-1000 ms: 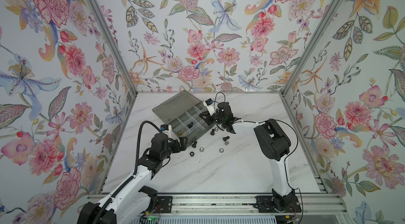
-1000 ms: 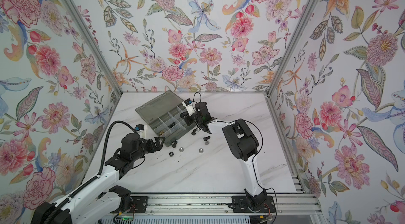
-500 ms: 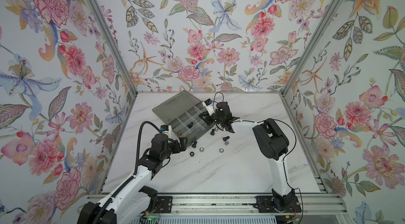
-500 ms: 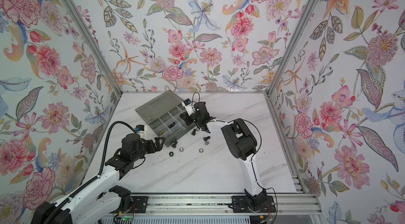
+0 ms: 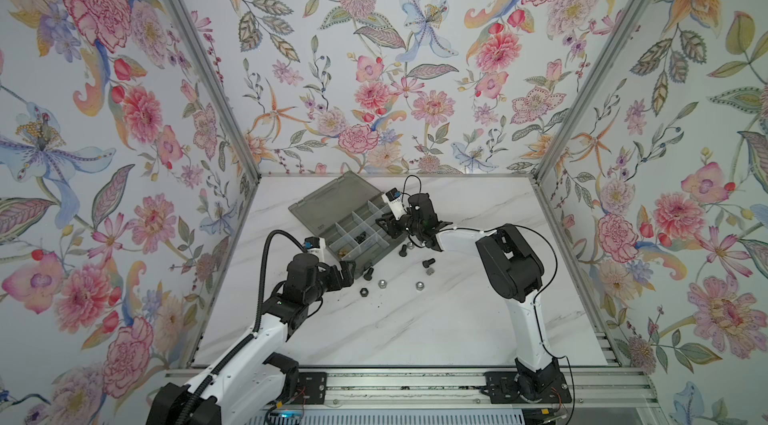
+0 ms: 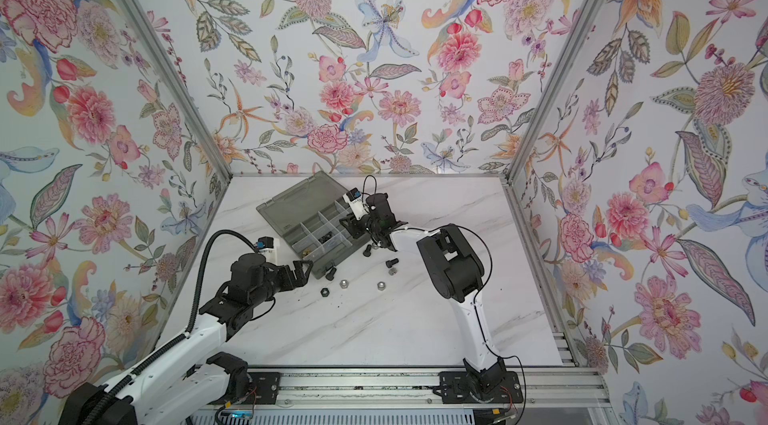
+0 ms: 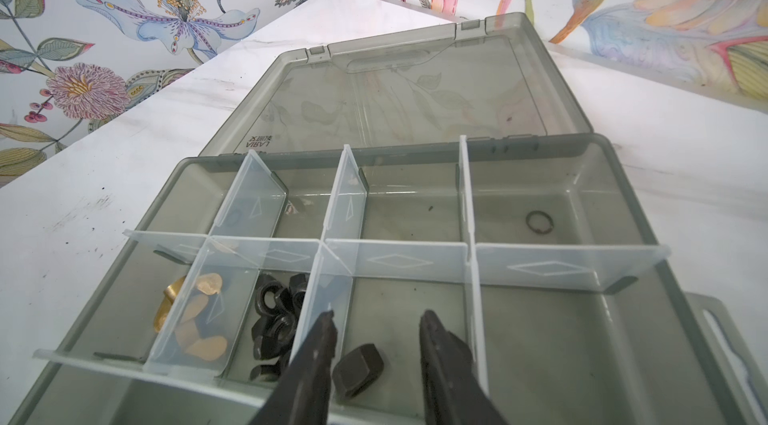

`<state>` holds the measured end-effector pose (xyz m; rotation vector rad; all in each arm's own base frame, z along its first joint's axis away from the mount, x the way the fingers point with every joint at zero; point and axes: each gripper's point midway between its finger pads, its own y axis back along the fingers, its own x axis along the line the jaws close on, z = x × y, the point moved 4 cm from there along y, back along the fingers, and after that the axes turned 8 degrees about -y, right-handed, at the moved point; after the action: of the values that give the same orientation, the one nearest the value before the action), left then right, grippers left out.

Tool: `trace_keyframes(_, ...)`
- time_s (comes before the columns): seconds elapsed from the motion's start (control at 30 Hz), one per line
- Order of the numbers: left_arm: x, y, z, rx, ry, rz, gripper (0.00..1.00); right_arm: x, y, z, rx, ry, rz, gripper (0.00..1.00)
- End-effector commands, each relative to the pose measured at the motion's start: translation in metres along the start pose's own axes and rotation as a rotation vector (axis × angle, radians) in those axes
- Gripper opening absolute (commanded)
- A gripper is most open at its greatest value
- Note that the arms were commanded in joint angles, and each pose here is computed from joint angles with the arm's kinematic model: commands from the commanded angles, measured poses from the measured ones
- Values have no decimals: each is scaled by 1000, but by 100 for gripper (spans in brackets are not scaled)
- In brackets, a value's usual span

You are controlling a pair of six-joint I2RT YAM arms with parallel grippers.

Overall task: Sort the screws and nuts into containers
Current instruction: 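Move the right gripper back over the last loose black hex nut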

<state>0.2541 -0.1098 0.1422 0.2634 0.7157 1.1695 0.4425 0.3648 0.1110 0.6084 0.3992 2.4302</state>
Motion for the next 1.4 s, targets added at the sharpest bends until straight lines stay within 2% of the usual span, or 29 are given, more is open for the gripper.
trace_keyframes(0.0, 2, 2, 0, -10, 7, -6, 99, 9, 2, 9, -7, 7, 21, 38)
trace_keyframes(0.27, 3, 3, -1, -14, 7, 3, 99, 37, 43, 38, -55, 45, 64, 41)
trace_keyframes(0.4, 4, 4, -1, -16, 5, 6, 99, 53, 66, 34, -47, 67, 84, 43)
trace_keyframes(0.53, 5, 3, -2, -12, 4, 10, 99, 64, 87, 19, -35, 67, 80, 44)
trace_keyframes(0.83, 6, 3, -2, -9, 1, 10, 99, 118, 108, -43, 37, 111, 74, 49)
trace_keyframes(1.1, 7, 5, -3, -9, 11, 14, 99, 138, 107, -92, 88, 39, 49, 54)
trace_keyframes(1.23, 8, 6, -3, -15, 20, 19, 99, 141, 107, -103, 60, -12, 46, 56)
trace_keyframes(1.37, 8, 6, -3, -19, 24, 19, 99, 149, 103, -114, 49, -1, 54, 56)
